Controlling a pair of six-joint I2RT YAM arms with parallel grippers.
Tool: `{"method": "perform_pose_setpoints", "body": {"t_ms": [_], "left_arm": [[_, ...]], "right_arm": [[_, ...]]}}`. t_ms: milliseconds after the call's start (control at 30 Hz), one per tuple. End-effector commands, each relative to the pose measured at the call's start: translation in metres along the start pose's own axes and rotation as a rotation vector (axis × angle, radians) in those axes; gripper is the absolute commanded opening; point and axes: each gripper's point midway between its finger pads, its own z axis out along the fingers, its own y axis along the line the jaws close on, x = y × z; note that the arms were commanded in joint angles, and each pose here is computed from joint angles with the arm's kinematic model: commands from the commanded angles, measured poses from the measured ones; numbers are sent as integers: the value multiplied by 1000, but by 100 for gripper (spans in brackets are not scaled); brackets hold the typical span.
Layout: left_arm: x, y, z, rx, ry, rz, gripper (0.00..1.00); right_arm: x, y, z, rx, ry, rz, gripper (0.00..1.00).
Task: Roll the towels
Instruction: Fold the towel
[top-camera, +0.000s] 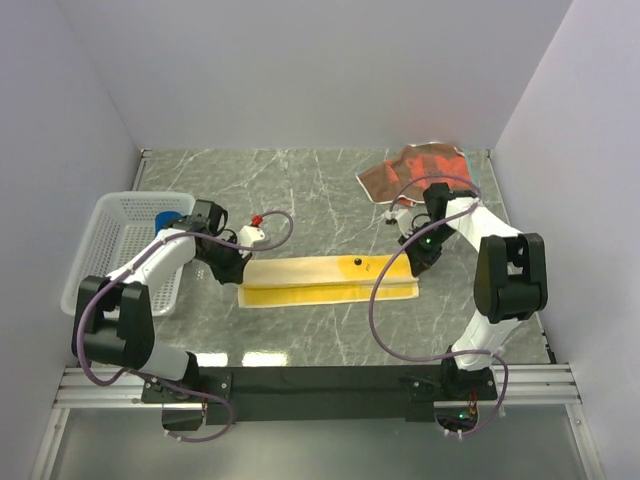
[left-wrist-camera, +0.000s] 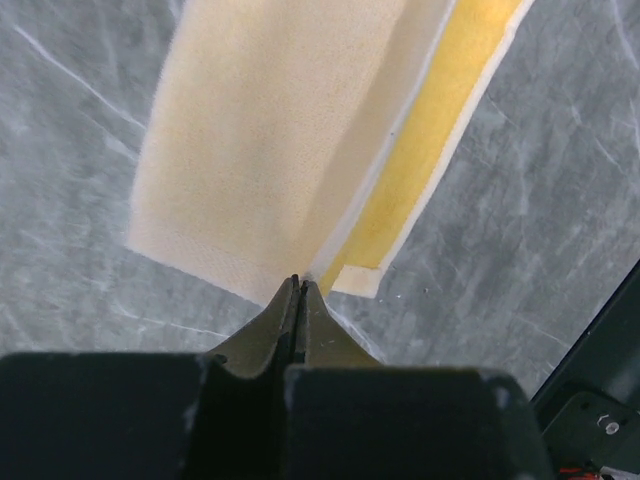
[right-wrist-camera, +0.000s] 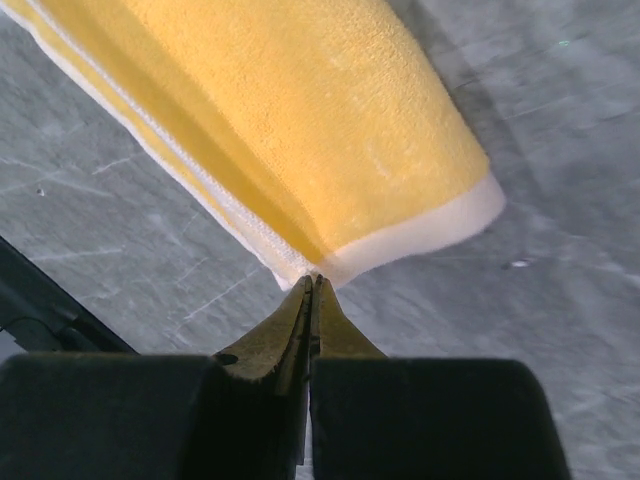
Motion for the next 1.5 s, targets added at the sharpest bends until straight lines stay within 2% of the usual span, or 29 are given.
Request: {"method": "perform_pose_setpoints", "body": {"t_ms": [0,133,400,633,833,1100,1367,1400,1433,1467], "left_arm": [[14,-8,6,31,27,20,1],[32,-2,27,31,76,-17,0],[22,6,37,46,55,-71,1],[-2,15,18,18,17,-46,1],[-14,5,-7,24,-7,-15,1],[5,-17,-12,76,32,17,1],[20,-18,12,114,64,-17,1],[21,-18,14,119,73,-23,1],[19,-19,14,124,70,-11,12],[19,-20,12,130,70,-5,18]], "right_arm": [[13,6,8,-11,29,-23,0],[28,6,29,-16,65,-8,0],[22,2,38,-25,65,16,0],[-3,-7,14,7,20,-2,0],[-10,-2,-14,29,-6,-31,0],[14,4,-7,35,43,-60,0],[20,4,19,-8,81,-27,0],[21,5,20,-17,91,-21,11],[19,5,17,-21,88,-20,16],[18,6,14,-24,87,-24,21]]}}
